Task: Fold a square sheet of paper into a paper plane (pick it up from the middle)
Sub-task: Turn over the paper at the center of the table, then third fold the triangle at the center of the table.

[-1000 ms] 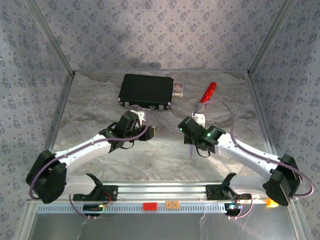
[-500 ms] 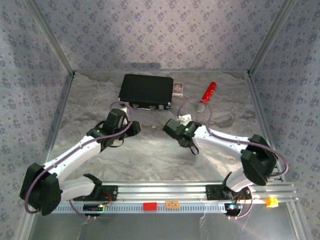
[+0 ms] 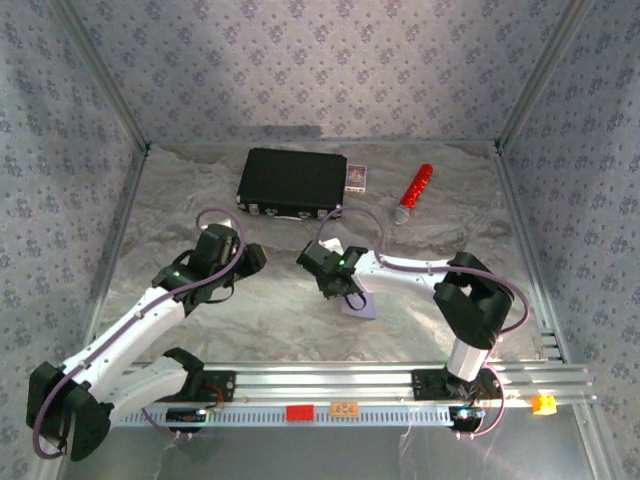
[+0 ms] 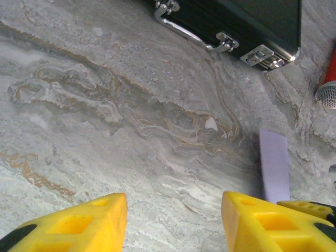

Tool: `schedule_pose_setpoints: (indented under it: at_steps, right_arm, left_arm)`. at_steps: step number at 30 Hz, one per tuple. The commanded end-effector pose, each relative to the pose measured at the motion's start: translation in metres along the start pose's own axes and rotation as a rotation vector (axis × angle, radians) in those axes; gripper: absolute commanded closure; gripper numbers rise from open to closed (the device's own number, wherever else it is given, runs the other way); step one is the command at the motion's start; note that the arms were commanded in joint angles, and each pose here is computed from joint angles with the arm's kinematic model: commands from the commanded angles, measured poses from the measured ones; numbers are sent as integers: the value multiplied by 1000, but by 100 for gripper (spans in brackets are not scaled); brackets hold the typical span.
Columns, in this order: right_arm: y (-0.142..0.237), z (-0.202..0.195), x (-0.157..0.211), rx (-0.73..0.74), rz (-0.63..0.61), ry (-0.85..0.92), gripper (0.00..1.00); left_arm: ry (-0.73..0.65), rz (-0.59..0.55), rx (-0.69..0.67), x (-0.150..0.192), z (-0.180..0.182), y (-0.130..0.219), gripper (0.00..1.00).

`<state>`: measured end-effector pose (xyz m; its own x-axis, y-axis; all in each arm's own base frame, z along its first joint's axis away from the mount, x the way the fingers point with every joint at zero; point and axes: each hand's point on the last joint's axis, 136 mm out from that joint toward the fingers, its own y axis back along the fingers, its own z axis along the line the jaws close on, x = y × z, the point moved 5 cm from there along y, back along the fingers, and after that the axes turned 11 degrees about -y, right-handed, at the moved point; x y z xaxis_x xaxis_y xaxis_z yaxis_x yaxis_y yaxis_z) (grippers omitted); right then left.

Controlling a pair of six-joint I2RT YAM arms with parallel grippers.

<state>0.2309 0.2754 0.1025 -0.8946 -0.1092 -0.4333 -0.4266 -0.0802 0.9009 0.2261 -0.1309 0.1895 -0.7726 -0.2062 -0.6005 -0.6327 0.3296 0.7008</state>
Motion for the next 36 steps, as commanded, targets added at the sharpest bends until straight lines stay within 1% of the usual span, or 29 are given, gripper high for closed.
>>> schedule_pose_setpoints:
  at_steps: [1,4,5,7,9,12,14,15,17,19,23,25,29,34,36]
  right_arm:
    - [18,14,-18,-232,-37,-168,62]
    - [29,-6,-23,-365,-70,-255,54]
    - [32,-13,-22,-404,-71,-271,54]
    - [31,-37,-18,-454,-64,-361,58]
    - [27,-57,-7,-520,-45,-429,70]
    - [22,-81,6,-600,-17,-523,79]
    - [17,-92,16,-609,2,-552,80]
    - [15,-95,21,-626,17,-558,80]
    - [12,-97,26,-668,44,-571,83]
    - [8,-99,30,-680,57,-588,84]
    - [0,-97,29,-696,77,-594,85]
    - [-4,-94,26,-716,95,-597,88]
    - [-19,-96,31,-676,137,-612,88]
    - [-40,-106,50,-616,204,-694,90]
    - [-43,-107,55,-614,211,-721,90]
  left_arm:
    - [-36,65,47,8,-3,-4,50]
    - [-46,146,125,16,-14,-19,50]
    - [-45,170,157,19,-19,-24,51]
    - [-42,213,240,22,-32,-35,55]
    - [-50,250,297,26,-43,-46,58]
    - [-61,297,326,31,-60,-62,63]
    - [-66,327,340,38,-71,-72,64]
    - [-67,340,351,41,-76,-77,64]
    - [-63,373,366,48,-83,-87,64]
    - [-42,406,386,54,-87,-97,65]
    - [-17,433,409,59,-92,-109,65]
    - [-12,442,412,61,-92,-112,65]
    - [-9,459,413,63,-94,-117,64]
    - [-8,489,435,68,-100,-124,64]
    - [-12,496,440,70,-102,-126,64]
